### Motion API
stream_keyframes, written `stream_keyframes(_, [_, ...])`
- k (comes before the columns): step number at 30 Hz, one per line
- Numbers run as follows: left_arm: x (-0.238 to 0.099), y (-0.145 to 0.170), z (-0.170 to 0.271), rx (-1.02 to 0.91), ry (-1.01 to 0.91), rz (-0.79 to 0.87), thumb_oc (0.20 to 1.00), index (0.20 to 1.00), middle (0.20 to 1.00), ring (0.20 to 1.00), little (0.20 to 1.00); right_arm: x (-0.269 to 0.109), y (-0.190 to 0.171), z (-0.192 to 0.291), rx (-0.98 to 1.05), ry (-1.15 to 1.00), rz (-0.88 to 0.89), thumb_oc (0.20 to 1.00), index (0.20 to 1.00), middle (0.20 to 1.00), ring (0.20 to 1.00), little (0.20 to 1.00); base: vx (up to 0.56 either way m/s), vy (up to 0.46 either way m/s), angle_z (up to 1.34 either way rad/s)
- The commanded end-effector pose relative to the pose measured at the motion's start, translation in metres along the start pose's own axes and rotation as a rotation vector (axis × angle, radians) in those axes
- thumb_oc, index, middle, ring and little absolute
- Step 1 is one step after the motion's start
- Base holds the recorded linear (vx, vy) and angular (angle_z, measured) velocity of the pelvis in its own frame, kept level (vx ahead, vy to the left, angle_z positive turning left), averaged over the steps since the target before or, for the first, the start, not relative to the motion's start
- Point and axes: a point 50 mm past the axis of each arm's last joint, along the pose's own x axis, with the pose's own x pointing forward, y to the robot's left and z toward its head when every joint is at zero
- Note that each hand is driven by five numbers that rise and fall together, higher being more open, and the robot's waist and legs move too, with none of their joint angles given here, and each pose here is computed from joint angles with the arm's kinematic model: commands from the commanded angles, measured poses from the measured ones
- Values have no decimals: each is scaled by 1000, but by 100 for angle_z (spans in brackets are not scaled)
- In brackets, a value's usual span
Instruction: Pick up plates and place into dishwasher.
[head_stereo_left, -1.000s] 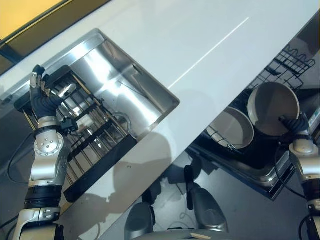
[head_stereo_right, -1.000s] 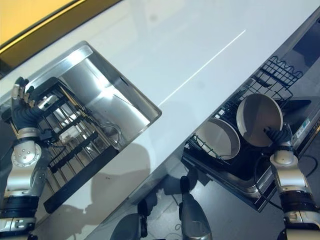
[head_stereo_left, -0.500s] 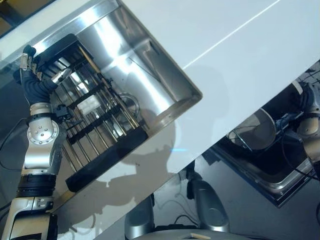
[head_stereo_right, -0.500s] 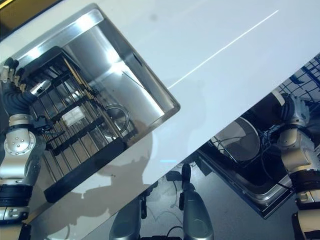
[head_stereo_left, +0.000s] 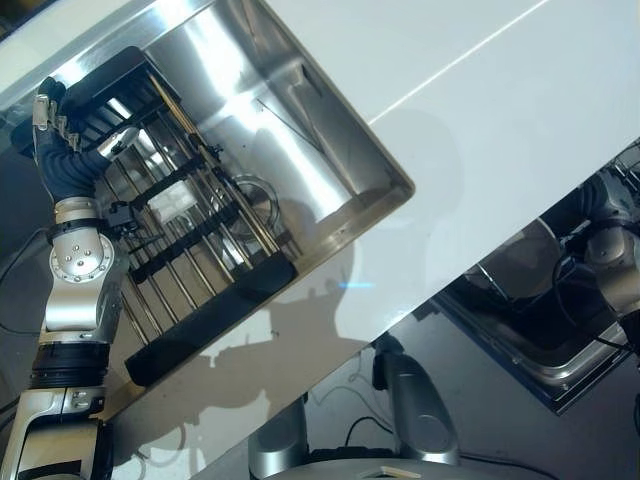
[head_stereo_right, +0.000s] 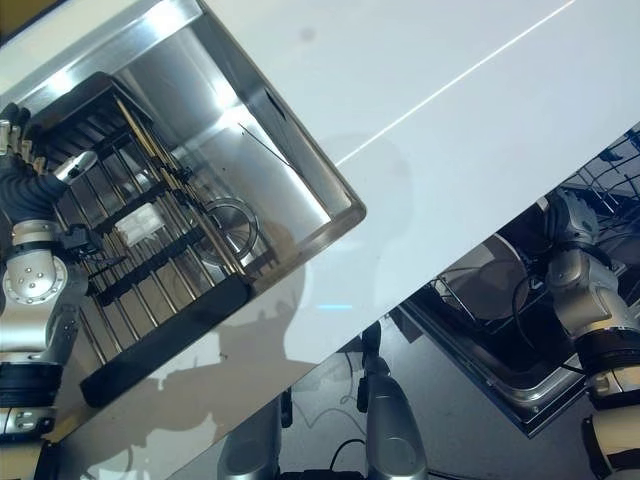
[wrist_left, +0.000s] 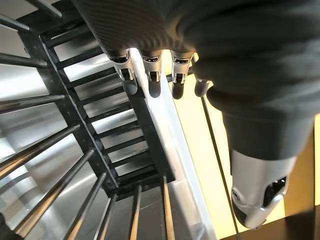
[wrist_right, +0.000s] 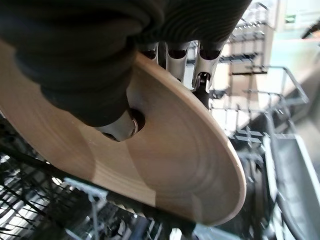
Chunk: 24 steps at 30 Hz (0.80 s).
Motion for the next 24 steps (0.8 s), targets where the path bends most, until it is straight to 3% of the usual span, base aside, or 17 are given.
stream_keyframes(1, [8, -1, 19, -20, -115, -10, 1000, 1000, 1000, 1000, 1000, 6, -13, 10, 19, -29, -38, 200, 200, 200, 200, 200, -54, 39, -1])
stream_keyframes(9, [9, -6, 20, -31, -114, -16, 1000, 1000, 1000, 1000, 1000, 5, -6, -11, 96, 92, -70, 200, 200, 200, 200, 200, -55, 26, 1])
stream_keyframes(10, [8, -5, 19, -33, -112, -17, 1000, 1000, 1000, 1000, 1000, 4, -6, -13, 100, 99, -73, 501, 501, 501, 501, 501, -45, 29, -1])
stream_keyframes(11, [8, -5, 19, -35, -112, -17, 1000, 1000, 1000, 1000, 1000, 3, -5, -14, 111, 106, -80, 912, 912, 912, 912, 912, 0, 0, 0])
stream_keyframes(12, [7, -5, 19, -36, -110, -17, 1000, 1000, 1000, 1000, 1000, 2, -4, -15, 113, 109, -80, 1000, 1000, 1000, 1000, 1000, -24, 23, -3])
stream_keyframes(24, [4, -2, 12, -30, -80, -8, 1000, 1000, 1000, 1000, 1000, -4, -12, -17, 222, 121, -205, 1000, 1000, 1000, 1000, 1000, -15, 12, -5])
